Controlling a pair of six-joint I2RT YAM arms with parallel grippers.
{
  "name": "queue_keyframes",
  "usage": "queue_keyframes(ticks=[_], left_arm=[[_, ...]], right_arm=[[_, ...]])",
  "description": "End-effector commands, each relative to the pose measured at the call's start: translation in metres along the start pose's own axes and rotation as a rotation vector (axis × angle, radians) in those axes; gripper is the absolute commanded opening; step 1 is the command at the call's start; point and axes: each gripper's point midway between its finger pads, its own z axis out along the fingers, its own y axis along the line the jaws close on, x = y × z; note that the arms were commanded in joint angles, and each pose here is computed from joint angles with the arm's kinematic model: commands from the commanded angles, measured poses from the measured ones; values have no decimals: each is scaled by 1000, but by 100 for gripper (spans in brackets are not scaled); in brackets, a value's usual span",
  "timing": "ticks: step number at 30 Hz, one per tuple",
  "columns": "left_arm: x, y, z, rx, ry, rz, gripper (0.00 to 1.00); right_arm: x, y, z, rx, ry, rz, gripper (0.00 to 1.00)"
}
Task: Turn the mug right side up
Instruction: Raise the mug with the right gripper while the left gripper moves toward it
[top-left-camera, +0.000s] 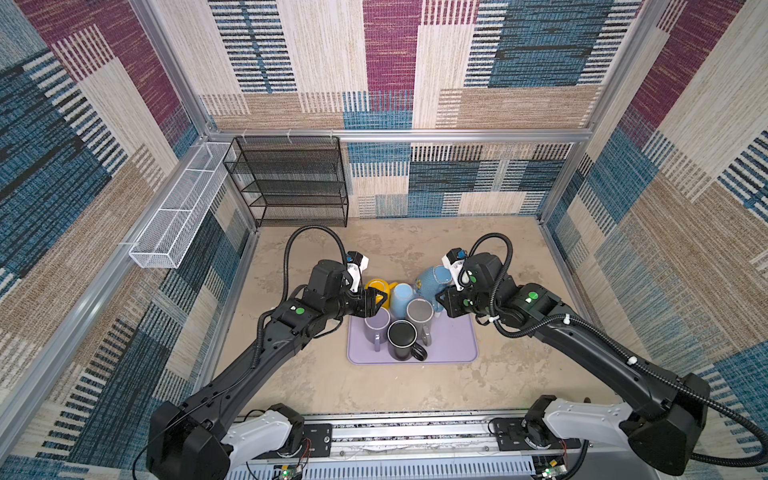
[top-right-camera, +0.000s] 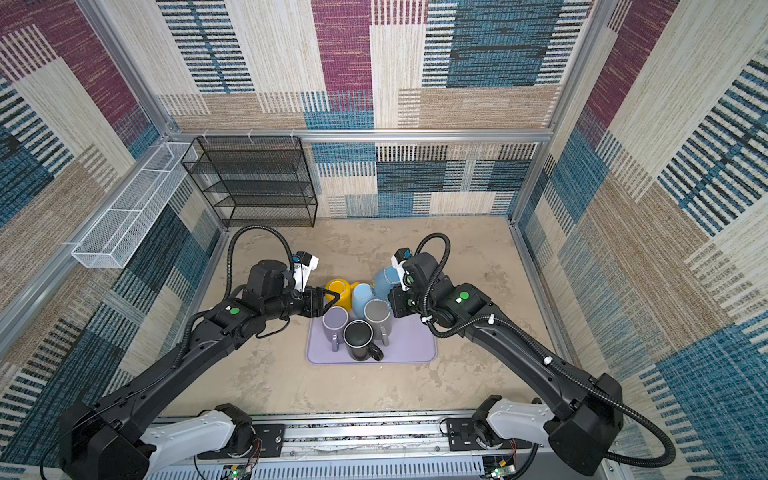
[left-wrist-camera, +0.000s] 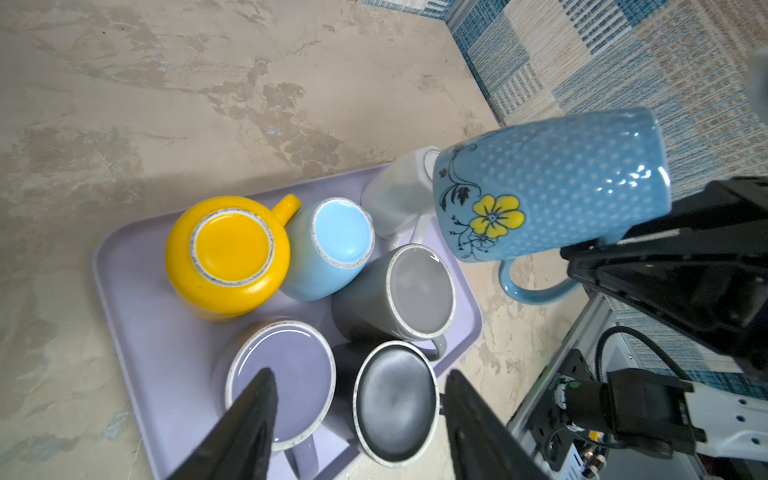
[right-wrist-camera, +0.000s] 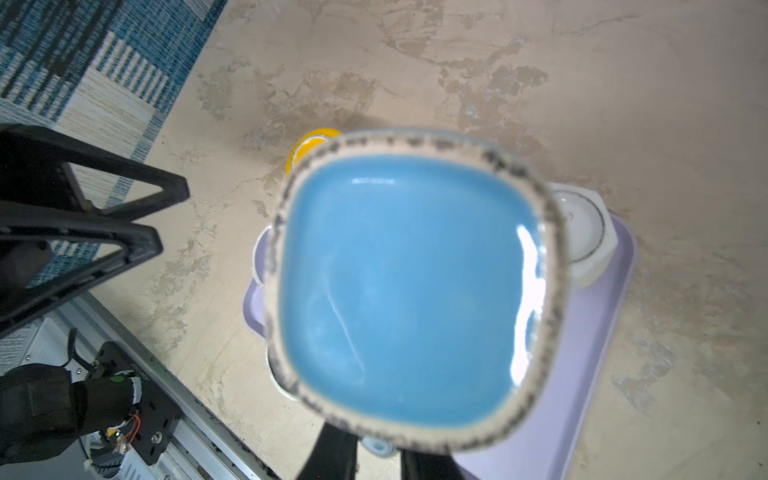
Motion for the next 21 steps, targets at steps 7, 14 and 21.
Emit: queue_keyframes(ticks=[7,14,21], left_arm=[[-17,-26,-11,154,-82,-10,60],[-18,-35,-14,222,-103,-22,59],[-17,-44,-17,294,-140,-27,59]], right_arm=[[-50,41,-8,-191,-186,-35,0],[-67,59,-8,-293,-257,-35,0],[-78,78,-11,-405,-304,-37,0]])
